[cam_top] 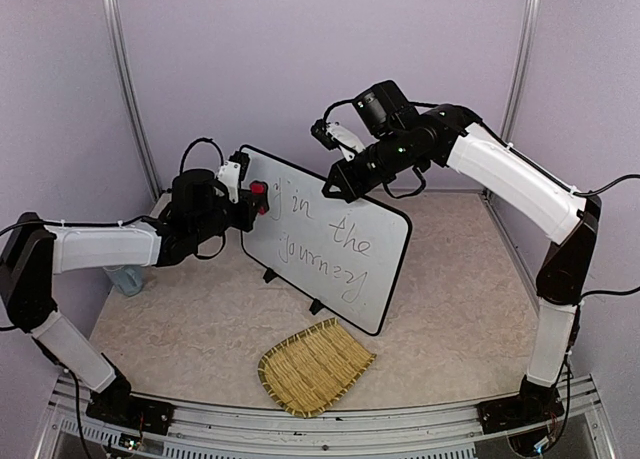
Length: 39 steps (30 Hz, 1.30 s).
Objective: Erase the whiteboard
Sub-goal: Erase the center of the whiteboard.
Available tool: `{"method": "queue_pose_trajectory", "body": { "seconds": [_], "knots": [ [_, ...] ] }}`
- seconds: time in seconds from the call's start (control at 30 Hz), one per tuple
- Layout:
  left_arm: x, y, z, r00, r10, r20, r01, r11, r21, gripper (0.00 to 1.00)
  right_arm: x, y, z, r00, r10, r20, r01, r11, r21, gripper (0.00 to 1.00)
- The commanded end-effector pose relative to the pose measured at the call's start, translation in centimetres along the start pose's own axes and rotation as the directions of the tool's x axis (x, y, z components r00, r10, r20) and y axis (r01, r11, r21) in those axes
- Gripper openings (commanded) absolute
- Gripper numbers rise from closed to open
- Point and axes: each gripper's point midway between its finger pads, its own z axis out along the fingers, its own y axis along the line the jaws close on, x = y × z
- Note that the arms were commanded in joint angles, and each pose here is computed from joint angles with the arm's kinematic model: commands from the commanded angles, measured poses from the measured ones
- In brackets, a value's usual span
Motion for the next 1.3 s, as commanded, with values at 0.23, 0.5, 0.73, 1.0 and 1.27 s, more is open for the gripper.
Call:
{"method": "queue_pose_trajectory", "body": {
  "seconds": [0.23, 0.5, 0.73, 1.0, 1.27],
  "knots": [
    [-7.9, 1.1, -1.4, 0.989, 0.018, 0.149, -0.018, 1.000, 0.003, 0.18, 2.5, 1.6, 0.9, 0.994, -0.064, -0.089, 0.059, 0.997, -0.056, 0.00],
    [-2.9, 1.0, 0.1, 0.999, -0.011, 0.048, 0.010, 0.999, 0.030, 0.18, 2.7, 1.7, 1.0, 0.994, -0.065, -0.092, 0.060, 0.997, -0.058, 0.00],
    [0.8, 0.4, 1.3, 0.999, -0.033, -0.038, 0.035, 0.998, 0.061, 0.18, 2.8, 1.6, 1.2, 0.993, -0.066, -0.096, 0.061, 0.997, -0.057, 0.00],
    [3.5, -0.6, 1.8, 0.992, -0.061, -0.110, 0.078, 0.985, 0.153, 0.18, 2.8, 1.7, 1.3, 0.993, -0.071, -0.097, 0.065, 0.996, -0.061, 0.00],
    [6.2, -1.3, 2.1, 0.979, -0.079, -0.189, 0.121, 0.967, 0.224, 0.17, 2.8, 1.7, 1.1, 0.993, -0.075, -0.095, 0.070, 0.996, -0.059, 0.00]
  ]
}}
